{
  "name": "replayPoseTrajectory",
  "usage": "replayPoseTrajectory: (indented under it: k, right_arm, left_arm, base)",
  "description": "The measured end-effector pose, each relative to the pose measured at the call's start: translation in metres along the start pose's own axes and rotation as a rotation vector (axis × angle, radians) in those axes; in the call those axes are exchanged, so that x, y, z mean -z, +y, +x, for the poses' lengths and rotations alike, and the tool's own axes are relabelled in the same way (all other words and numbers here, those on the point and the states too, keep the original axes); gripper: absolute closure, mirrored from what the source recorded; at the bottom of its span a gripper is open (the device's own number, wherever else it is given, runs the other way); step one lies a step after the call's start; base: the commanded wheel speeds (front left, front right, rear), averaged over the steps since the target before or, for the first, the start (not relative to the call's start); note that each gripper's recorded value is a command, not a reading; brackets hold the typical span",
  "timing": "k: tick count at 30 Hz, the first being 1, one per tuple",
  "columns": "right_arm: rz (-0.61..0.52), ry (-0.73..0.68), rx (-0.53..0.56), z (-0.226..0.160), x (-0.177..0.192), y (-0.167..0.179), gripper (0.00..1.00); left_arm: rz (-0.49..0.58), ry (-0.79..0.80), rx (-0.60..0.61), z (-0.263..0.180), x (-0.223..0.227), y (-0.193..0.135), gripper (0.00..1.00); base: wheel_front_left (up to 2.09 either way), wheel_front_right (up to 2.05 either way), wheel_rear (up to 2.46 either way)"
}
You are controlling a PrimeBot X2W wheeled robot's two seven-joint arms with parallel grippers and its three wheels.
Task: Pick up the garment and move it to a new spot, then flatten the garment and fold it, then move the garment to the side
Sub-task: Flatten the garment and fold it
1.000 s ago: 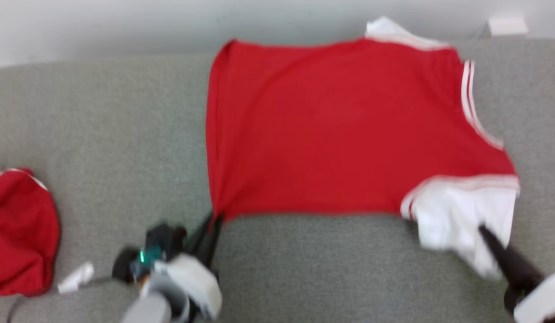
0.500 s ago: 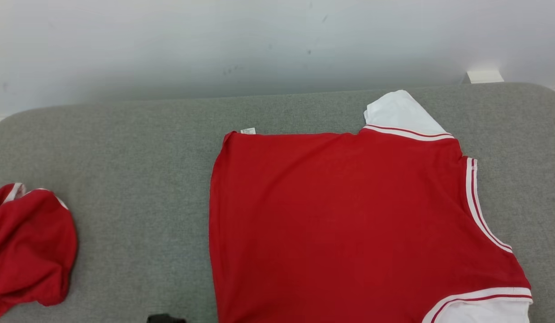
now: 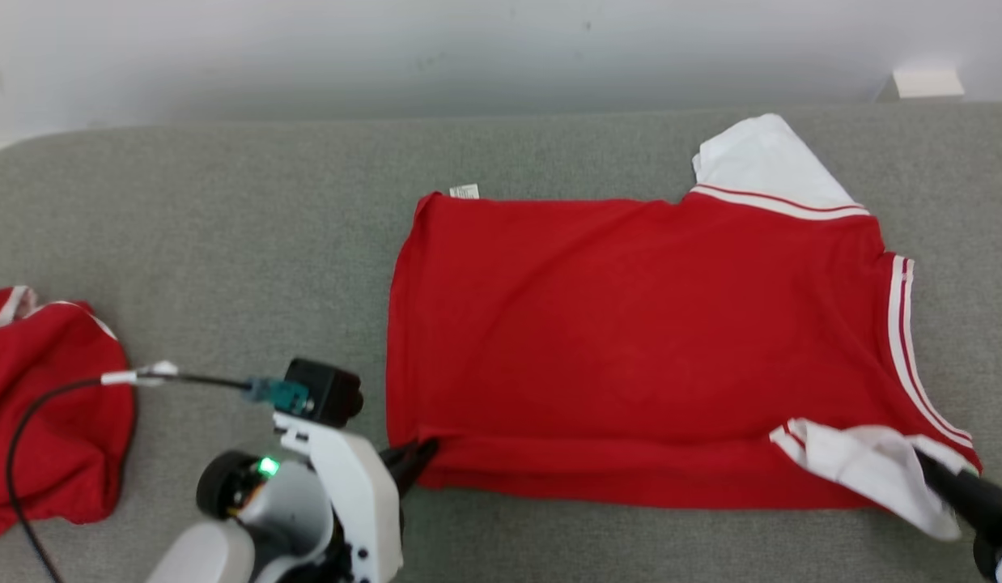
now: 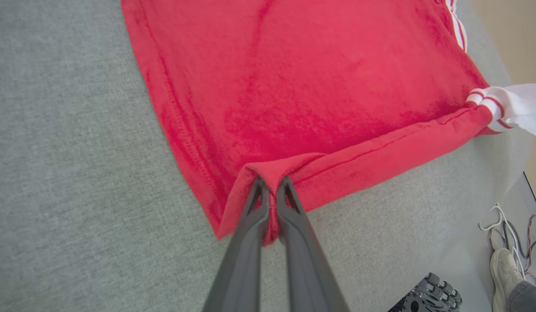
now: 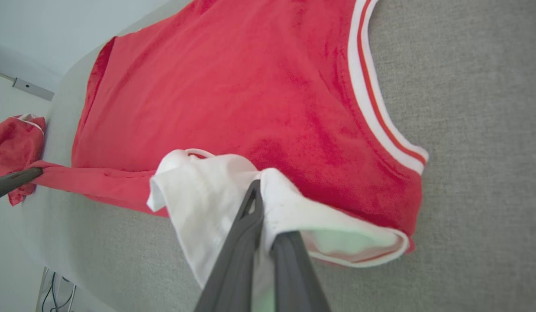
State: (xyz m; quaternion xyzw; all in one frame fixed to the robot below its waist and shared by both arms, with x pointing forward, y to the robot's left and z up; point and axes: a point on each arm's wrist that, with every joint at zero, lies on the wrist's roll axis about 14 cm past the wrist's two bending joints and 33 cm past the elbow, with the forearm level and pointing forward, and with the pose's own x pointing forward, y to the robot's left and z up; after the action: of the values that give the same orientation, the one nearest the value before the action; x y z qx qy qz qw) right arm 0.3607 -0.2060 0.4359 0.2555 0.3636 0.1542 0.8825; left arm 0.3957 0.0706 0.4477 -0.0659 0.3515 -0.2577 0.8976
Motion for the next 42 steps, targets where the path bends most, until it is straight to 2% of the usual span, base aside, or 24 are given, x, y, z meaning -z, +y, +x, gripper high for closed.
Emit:
replayPoseTrajectory:
  k: [9, 10, 11, 12, 19, 24, 27, 32, 36, 42]
  right_arm:
    - [-0.099, 0.023, 0.026, 0.039, -0.032, -0.001, 1.00]
    - [-0.110, 0.017, 0.029, 0.042, -0.036, 0.000, 0.77]
    - [-0.124, 0.009, 0.029, 0.045, -0.039, 0.002, 0.00]
    - [-0.134, 0.002, 0.029, 0.046, -0.041, 0.003, 0.00]
    - [-0.201, -0.190, 0.026, 0.031, -0.073, 0.016, 0.00]
    - [-0.265, -0.234, 0.097, 0.000, -0.061, 0.002, 0.00]
    - [-0.309, -0.253, 0.165, -0.016, -0.054, -0.014, 0.00]
    - [-0.335, -0.197, 0.265, -0.022, -0.028, -0.043, 0.00]
    - [-0.337, -0.162, 0.298, -0.014, -0.012, -0.055, 0.00]
    - [-0.331, -0.153, 0.325, -0.001, -0.005, -0.065, 0.00]
  left_arm:
    - [-0.014, 0.069, -0.044, 0.029, -0.012, 0.023, 0.98]
    - [-0.016, 0.068, -0.051, 0.031, -0.013, 0.025, 0.68]
    - [-0.021, 0.064, -0.051, 0.033, -0.014, 0.024, 0.16]
    - [-0.035, 0.054, -0.053, 0.034, -0.015, 0.024, 0.00]
    - [-0.072, -0.112, -0.091, 0.020, -0.035, 0.028, 0.00]
    - [-0.047, -0.205, -0.107, -0.001, -0.030, 0.017, 0.00]
    - [-0.019, -0.204, -0.115, -0.005, -0.017, 0.009, 0.00]
    - [-0.010, -0.128, -0.146, 0.005, 0.014, 0.012, 0.00]
    - [0.029, -0.108, -0.199, 0.015, 0.022, 0.027, 0.00]
    - [0.039, -0.090, -0.205, 0.027, 0.026, 0.032, 0.00]
  base:
    - [0.00, 0.00, 0.00]
    - [0.00, 0.00, 0.00]
    - [0.00, 0.00, 0.00]
    - [0.00, 0.00, 0.00]
    - [0.00, 0.00, 0.00]
    - [0.00, 0.00, 0.00]
    - [0.00, 0.00, 0.00]
    - [0.00, 0.00, 0.00]
    - [0.00, 0.00, 0.00]
    - [0.00, 0.00, 0.00]
